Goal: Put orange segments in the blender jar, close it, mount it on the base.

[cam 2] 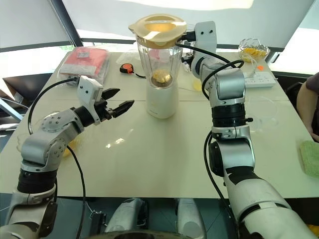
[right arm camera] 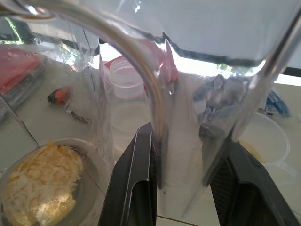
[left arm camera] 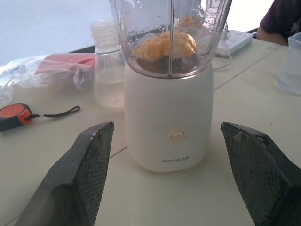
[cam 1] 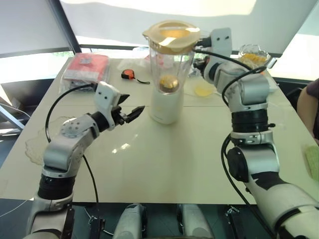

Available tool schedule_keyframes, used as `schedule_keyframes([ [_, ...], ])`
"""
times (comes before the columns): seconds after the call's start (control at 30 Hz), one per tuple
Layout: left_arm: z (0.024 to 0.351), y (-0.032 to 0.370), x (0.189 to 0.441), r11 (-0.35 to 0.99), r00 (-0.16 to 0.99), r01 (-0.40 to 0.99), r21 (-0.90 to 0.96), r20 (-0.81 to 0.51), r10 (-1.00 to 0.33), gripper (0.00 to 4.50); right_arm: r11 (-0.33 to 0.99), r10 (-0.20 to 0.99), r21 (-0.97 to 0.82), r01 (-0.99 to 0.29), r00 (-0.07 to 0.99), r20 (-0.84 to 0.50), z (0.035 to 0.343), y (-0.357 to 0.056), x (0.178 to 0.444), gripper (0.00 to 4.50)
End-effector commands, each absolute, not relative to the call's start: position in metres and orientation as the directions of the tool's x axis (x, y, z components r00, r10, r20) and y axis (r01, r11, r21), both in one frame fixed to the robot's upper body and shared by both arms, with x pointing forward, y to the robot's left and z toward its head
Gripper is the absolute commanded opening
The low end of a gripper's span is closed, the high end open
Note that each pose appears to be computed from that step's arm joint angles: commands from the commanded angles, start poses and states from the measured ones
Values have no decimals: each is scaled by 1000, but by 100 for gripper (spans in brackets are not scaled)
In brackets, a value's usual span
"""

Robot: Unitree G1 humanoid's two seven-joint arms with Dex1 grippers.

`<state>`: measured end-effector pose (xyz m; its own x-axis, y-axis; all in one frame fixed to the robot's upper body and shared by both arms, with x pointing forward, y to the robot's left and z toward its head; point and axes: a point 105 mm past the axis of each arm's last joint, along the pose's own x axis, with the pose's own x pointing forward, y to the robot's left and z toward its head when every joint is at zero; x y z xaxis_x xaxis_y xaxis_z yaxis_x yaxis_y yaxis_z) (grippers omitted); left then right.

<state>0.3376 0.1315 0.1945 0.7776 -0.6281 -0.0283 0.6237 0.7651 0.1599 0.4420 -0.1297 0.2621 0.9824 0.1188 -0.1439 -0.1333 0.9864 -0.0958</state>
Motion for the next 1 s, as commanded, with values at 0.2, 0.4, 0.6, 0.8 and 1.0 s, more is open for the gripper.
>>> schedule_keyframes([
  [0.2, 205, 128, 337, 763, 775, 617, 194, 16, -632, 377, 990, 42, -121, -78, 960, -278, 227, -130, 439, 91],
  [0.4, 204, 127, 337, 761, 774, 620, 191, 13, -634, 377, 988, 61, -114, -100, 952, -300, 218, -124, 433, 91],
  [0.6, 204, 127, 337, 759, 772, 623, 191, 10, -636, 382, 987, 42, -137, -87, 954, -297, 215, -130, 434, 195],
  [0.8, 204, 127, 338, 757, 770, 624, 191, 10, -638, 382, 977, 0, -203, -58, 962, -273, 218, -142, 433, 326],
  [1.0, 206, 126, 338, 756, 768, 626, 191, 16, -640, 382, 952, -9, -299, -70, 966, -257, 207, -155, 423, 326],
])
